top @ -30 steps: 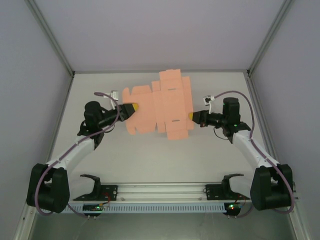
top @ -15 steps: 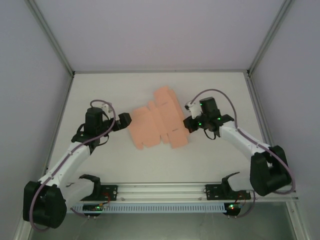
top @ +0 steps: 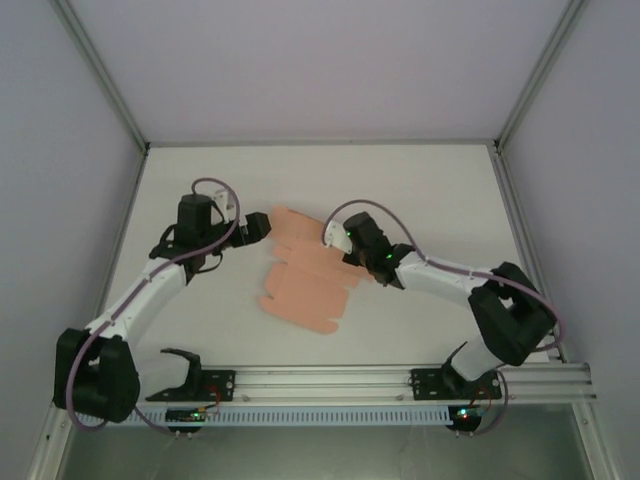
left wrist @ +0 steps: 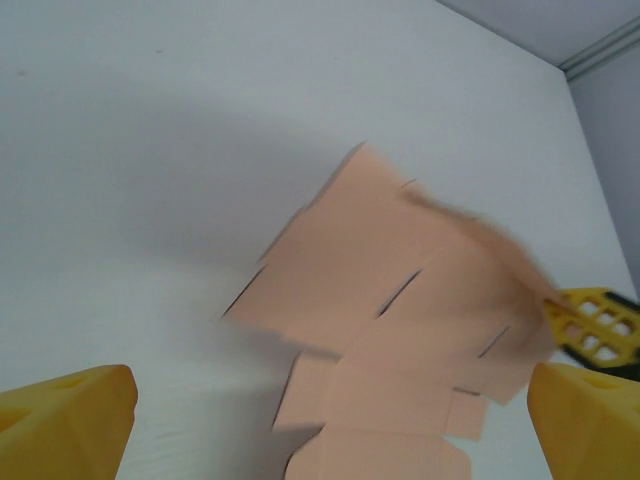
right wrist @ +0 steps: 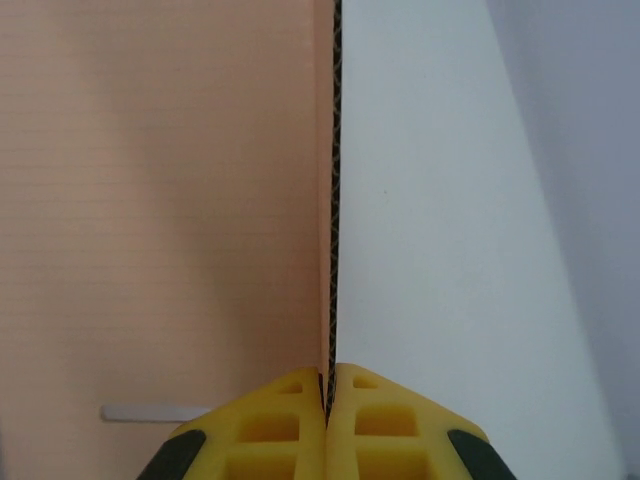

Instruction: Assemble paper box

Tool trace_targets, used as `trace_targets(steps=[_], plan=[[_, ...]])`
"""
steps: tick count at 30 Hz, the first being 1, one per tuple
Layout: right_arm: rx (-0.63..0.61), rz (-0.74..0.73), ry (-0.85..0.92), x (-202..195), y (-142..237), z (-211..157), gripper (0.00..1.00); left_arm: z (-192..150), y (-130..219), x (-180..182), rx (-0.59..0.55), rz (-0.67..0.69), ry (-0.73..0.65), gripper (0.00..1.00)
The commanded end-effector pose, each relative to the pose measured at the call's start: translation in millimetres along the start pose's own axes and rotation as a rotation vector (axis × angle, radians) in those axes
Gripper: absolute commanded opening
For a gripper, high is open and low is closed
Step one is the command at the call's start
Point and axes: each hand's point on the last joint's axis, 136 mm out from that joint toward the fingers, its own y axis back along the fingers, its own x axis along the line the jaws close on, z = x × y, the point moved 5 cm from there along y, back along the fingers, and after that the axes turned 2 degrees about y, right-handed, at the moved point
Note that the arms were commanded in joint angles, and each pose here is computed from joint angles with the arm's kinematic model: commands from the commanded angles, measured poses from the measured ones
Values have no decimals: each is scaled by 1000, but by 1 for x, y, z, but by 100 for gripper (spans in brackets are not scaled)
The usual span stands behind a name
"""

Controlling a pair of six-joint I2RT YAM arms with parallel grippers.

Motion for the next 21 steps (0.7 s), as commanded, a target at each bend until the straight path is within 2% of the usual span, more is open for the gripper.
trace_targets(steps=[1, 8, 13, 18, 21], plan=[[36, -131, 231, 1, -9, 4, 0, 21, -2, -29, -1, -106, -53, 100], [-71, -121, 283, 14, -8, 19, 0, 20, -29, -43, 119, -101, -55, 100], [-62, -136, 282, 14, -9, 17, 0, 1, -47, -38, 205, -97, -6, 100], [-71, -140, 254, 13, -8, 18, 0, -16, -56, -41, 277, -121, 28, 87], [-62, -146, 225, 12, -8, 16, 0, -26, -57, -43, 307, -126, 22, 84]])
